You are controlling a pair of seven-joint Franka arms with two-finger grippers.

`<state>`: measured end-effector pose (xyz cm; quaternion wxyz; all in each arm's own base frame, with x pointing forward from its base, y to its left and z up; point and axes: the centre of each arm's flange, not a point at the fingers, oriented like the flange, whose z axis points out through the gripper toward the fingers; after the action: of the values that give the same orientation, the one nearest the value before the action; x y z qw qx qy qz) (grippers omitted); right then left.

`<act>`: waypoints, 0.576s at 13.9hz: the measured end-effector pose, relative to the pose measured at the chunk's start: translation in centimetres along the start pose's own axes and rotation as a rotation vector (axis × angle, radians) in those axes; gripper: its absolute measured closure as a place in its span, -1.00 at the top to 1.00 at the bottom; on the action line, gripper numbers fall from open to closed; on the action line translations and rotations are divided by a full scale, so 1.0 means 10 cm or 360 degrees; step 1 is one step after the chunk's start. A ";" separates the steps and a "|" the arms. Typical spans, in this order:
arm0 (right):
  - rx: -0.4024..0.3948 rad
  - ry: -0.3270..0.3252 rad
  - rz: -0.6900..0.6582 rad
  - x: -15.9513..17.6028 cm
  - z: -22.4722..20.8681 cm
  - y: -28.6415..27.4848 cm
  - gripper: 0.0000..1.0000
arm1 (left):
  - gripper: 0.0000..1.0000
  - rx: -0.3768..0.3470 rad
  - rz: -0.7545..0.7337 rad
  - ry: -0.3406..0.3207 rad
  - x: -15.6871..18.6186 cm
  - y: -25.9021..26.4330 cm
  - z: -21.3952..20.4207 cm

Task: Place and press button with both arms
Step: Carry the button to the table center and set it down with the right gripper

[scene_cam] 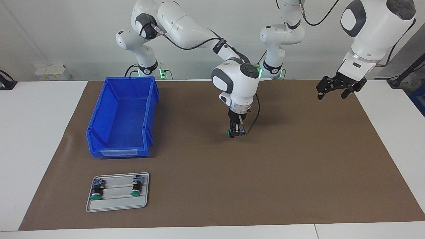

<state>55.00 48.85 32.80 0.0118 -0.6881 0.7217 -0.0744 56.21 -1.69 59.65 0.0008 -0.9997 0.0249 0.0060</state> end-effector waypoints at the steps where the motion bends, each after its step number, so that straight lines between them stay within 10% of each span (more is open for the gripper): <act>1: 0.0001 -0.0006 0.0018 0.00 0.07 0.02 -0.34 | 1.00 0.0000 0.0000 0.0000 0.00 0.00 0.00; 8: -0.0036 -0.0078 0.0103 0.03 0.24 0.11 -0.25 | 1.00 0.0000 0.0000 0.0000 0.00 0.00 0.00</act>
<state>54.19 48.34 30.30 0.0241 -0.6660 0.7439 -0.0489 56.21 -1.69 59.65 0.0008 -0.9997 0.0249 0.0060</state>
